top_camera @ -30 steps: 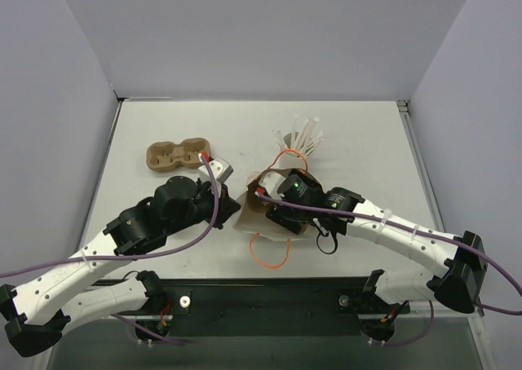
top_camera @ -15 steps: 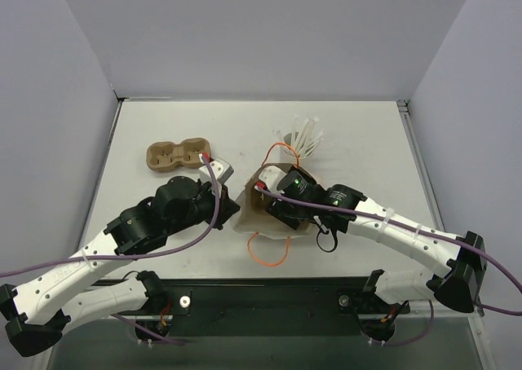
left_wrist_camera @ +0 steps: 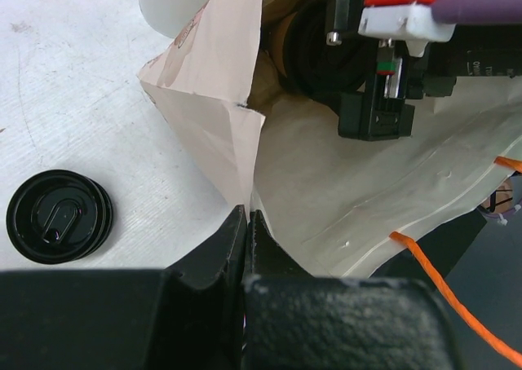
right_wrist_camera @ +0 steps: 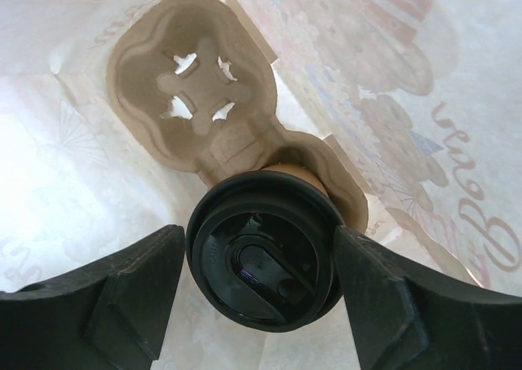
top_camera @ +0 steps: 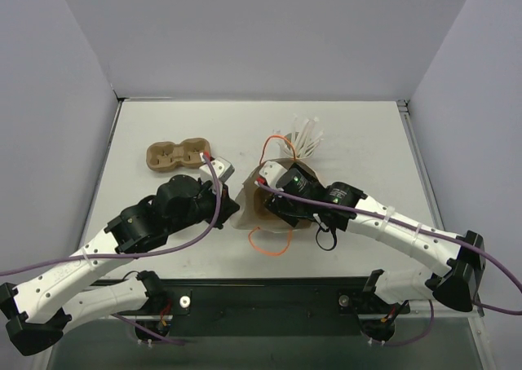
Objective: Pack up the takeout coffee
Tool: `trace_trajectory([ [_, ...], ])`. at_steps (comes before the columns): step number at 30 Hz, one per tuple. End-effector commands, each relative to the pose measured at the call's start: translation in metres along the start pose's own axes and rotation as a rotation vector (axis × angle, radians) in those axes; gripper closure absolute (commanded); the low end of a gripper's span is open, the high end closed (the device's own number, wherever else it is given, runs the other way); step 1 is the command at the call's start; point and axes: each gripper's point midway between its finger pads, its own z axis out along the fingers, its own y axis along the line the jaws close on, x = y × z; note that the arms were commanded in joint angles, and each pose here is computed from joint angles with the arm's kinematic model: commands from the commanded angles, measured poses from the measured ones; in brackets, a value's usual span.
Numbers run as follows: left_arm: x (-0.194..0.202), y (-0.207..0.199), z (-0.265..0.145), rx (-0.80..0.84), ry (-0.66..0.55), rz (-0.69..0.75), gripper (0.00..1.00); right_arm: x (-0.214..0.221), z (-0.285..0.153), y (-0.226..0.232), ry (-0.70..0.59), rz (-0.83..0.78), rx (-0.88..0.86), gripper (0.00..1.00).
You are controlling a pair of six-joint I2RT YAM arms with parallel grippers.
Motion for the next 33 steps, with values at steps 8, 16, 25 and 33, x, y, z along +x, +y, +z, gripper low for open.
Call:
trace_trajectory([
  [8,-0.018,-0.002,-0.012,-0.008,-0.02,0.008,1.0,-0.015,-0.014,-0.01,-0.034,0.064,0.019,0.3],
  [16,-0.021,-0.002,-0.015,-0.013,-0.014,0.029,1.0,-0.018,-0.018,0.002,-0.039,0.075,-0.042,0.43],
  [25,-0.027,-0.004,-0.016,-0.014,-0.011,0.021,1.0,-0.018,-0.027,0.026,-0.037,0.082,-0.141,0.44],
  [33,-0.025,-0.005,-0.012,-0.017,0.009,0.013,1.0,-0.027,-0.037,0.018,-0.064,0.111,-0.12,0.45],
])
